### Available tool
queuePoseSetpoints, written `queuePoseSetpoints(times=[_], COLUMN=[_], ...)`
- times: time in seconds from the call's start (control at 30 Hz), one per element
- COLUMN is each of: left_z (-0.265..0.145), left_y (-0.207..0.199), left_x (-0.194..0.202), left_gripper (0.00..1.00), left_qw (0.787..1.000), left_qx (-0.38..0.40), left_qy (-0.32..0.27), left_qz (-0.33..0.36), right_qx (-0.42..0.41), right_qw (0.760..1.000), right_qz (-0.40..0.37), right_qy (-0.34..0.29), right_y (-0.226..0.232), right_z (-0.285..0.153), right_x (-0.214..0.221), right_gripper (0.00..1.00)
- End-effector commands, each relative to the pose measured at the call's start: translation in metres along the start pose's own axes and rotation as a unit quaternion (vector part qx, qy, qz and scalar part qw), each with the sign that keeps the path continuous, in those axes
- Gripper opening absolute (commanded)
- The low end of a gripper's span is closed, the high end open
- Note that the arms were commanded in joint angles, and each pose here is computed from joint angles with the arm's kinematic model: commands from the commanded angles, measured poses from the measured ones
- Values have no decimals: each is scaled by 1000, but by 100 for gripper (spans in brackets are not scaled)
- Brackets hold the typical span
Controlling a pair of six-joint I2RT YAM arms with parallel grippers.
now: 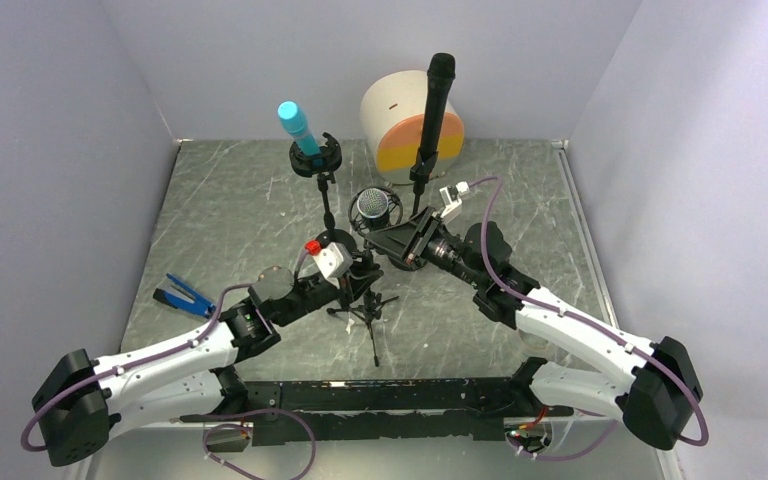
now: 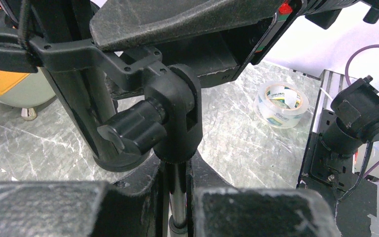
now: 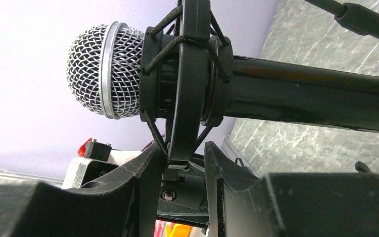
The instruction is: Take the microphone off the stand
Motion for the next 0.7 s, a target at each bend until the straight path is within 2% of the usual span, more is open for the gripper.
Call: queuePoseSetpoints(times=[0.0,0.1,0.2,0.27,0.37,0.53,0.67], left_z=[4,5,4,3,0,-3,-3], left_y=[0,-1,-2,-2,0,5,10], left_x=[8,8,8,10,14,13,9], left_gripper=[3,3,3,2,2,3,11], left_qw=[1000,1000,1000,1000,1000,1000,1000], left_qx=[6,8,12,13,8,-5,-17], left_qy=[19,26,26,24,20,9,-4], left_qz=[3,8,8,7,5,8,8], right_qx=[14,9,-1,-12,-24,-44,-76], right_qw=[999,1000,999,999,998,997,993], right_qz=[-19,-19,-18,-23,-32,-42,-68], right_qy=[25,22,27,36,54,52,61], right_y=[-4,-2,3,10,16,21,36], right_z=[-3,-3,-1,2,6,3,0], right_x=[7,7,6,6,8,9,8], right_gripper=[38,41,49,50,47,34,32])
Point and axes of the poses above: each gripper's point midway between its finger pads, its own z axis out along the fingers, its own y axis along the line the jaws close on, x = y × z, the point moved 1 cm from there along -z, back along the fingers, and after that the axes turned 14 degrees about -z, right-handed, at the moved point
